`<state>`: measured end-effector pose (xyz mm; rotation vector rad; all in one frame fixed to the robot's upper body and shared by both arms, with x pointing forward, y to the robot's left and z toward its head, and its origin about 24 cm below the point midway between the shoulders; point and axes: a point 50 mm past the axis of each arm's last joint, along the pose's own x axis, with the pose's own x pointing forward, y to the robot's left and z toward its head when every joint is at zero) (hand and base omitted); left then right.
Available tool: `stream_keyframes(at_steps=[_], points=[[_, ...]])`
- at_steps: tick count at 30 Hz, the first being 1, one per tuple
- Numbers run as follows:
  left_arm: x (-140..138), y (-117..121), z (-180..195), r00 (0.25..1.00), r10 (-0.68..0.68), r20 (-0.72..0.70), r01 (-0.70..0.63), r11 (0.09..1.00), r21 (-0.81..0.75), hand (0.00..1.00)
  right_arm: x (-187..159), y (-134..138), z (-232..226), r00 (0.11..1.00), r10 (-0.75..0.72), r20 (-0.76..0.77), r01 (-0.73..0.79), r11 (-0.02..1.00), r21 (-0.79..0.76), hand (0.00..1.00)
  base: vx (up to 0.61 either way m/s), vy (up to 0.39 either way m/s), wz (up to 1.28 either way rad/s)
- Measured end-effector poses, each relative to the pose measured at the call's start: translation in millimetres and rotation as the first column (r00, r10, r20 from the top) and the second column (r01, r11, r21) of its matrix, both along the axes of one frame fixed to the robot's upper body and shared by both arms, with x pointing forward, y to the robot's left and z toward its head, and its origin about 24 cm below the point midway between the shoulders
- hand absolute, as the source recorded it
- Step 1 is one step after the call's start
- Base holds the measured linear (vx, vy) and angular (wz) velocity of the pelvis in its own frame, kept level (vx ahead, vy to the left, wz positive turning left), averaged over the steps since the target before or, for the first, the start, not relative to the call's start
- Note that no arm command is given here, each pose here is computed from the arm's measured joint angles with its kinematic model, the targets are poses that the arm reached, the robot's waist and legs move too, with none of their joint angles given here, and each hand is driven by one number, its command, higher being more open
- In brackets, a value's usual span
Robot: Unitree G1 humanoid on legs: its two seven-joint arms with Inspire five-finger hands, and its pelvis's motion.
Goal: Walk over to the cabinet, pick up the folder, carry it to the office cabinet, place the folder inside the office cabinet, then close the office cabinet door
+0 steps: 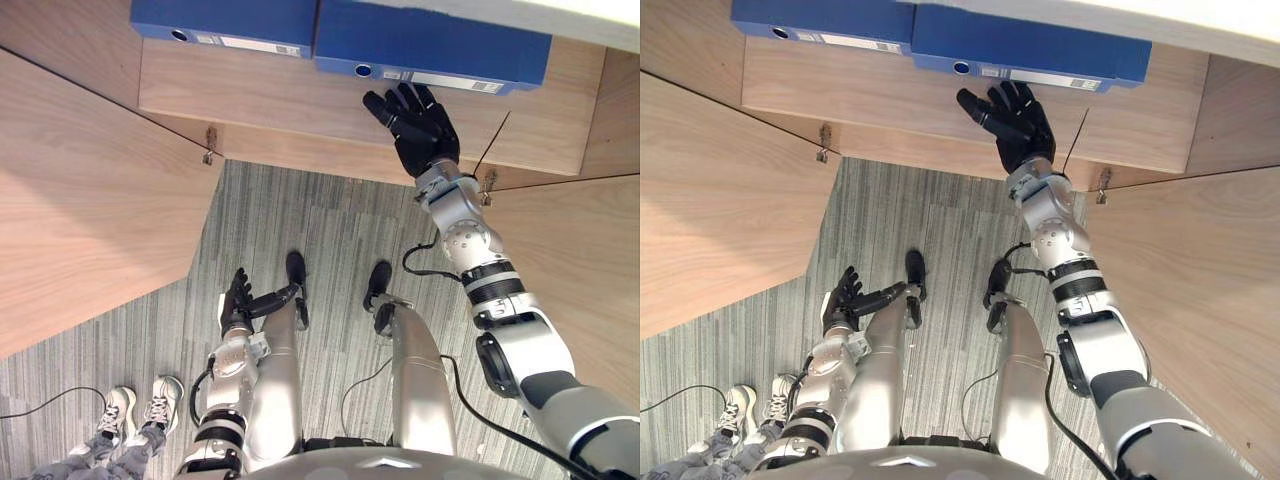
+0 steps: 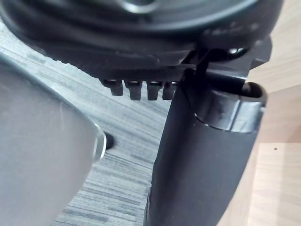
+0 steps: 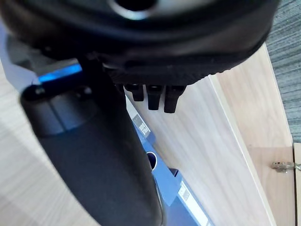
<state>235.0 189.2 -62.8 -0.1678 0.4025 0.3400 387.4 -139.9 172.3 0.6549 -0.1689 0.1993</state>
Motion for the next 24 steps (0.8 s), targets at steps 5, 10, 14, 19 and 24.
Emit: stream_keyframes(at_steps=[5, 10, 14, 19, 24], points=[[0, 0, 0, 1.0, -0.001, -0.002, 0.001, 1.0, 0.0, 1.0, -2, -5, -8, 1.0, 0.002, -0.008, -0.002, 1.0, -0.014, 1.0, 0.0, 0.0, 0.0], [-1, 0, -1, 1.0, -0.001, -0.007, 0.001, 1.0, -0.001, 1.0, -6, -9, -23, 0.999, -0.005, -0.041, 0.005, 1.0, -0.007, 1.0, 0.0, 0.0, 0.0], [-2, 0, -4, 1.0, -0.001, -0.021, 0.001, 1.0, -0.003, 1.0, -11, -4, -39, 0.998, -0.011, -0.068, 0.013, 0.999, 0.037, 1.0, 0.0, -0.004, -0.01], [-2, -1, -5, 1.0, 0.001, -0.027, -0.001, 1.0, -0.007, 1.0, -16, 9, -54, 0.995, 0.005, -0.102, 0.01, 0.99, 0.141, 1.0, 0.01, -0.009, -0.03], [-3, -2, -5, 1.0, 0.002, -0.031, -0.002, 1.0, -0.011, 1.0, -21, 13, -73, 0.987, 0.009, -0.16, 0.017, 0.987, 0.158, 1.0, 0.0, 0.0, 0.0]])
